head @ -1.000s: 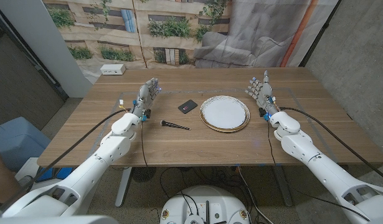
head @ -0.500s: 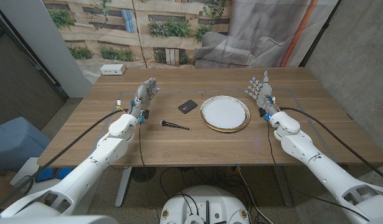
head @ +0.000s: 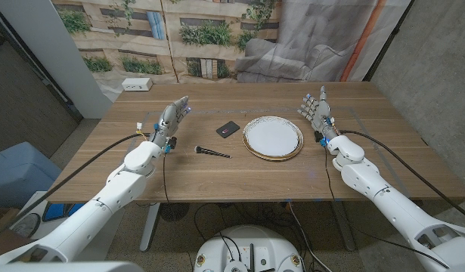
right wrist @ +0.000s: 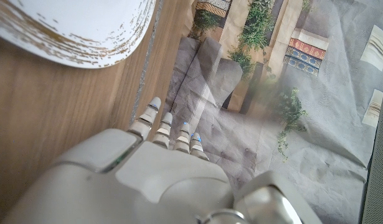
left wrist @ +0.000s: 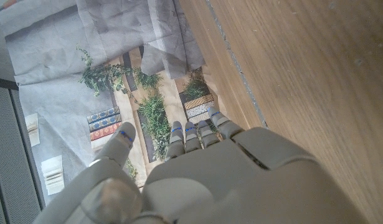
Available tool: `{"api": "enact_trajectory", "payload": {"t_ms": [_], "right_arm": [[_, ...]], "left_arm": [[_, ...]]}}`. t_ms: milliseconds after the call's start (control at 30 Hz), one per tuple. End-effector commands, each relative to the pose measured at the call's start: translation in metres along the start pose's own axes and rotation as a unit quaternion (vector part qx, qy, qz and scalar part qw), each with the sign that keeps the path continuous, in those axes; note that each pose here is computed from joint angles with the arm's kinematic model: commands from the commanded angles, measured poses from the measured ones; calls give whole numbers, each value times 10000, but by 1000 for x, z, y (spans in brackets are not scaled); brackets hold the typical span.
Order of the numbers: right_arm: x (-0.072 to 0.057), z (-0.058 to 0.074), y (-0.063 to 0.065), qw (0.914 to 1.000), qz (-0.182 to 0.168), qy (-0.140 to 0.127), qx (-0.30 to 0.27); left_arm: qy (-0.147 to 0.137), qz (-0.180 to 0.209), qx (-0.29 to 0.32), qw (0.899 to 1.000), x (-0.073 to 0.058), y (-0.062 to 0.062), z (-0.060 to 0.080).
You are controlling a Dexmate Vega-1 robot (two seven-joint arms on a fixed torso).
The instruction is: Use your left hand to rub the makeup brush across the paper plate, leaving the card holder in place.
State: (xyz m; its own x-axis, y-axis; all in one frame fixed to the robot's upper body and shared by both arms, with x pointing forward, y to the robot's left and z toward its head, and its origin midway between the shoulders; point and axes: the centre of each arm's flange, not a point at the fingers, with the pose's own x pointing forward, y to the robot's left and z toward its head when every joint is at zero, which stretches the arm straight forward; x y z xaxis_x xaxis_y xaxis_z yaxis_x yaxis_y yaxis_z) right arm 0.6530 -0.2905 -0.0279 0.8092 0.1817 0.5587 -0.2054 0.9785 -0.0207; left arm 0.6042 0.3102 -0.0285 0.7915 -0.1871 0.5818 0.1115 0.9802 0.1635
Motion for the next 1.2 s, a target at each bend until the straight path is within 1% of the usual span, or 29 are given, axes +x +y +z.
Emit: {"api": "enact_trajectory", "payload": {"t_ms": [33, 233, 300, 433, 600, 733, 833, 1000, 1200], "right_arm": [[0, 0, 0, 10000, -1, -4, 0], [0, 0, 0, 10000, -2, -3, 0], [0, 0, 0, 10000, -1, -4, 0], [0, 0, 0, 10000, -1, -4, 0], [0, 0, 0, 10000, -1, -4, 0], [0, 0, 0, 10000, -1, -4, 0], [0, 0, 0, 10000, -1, -4, 0], [0, 0, 0, 10000, -1, -4, 0], [0, 0, 0, 10000, -2, -3, 0]], "left_arm": [[-67, -200, 777, 9968, -17, 4, 22], [-46, -318, 1157, 9928, -25, 2, 30], [15, -373, 1336, 9903, -27, 1, 33], [105, -503, 1617, 9855, -31, -6, 36], [122, -749, 1959, 9777, -35, -16, 41], [61, -990, 2252, 9693, -37, -25, 46], [10, -1072, 2412, 9645, -39, -28, 52], [-90, -1044, 2765, 9553, -44, -29, 60], [-148, -1001, 3315, 9380, -48, -31, 69]]}}
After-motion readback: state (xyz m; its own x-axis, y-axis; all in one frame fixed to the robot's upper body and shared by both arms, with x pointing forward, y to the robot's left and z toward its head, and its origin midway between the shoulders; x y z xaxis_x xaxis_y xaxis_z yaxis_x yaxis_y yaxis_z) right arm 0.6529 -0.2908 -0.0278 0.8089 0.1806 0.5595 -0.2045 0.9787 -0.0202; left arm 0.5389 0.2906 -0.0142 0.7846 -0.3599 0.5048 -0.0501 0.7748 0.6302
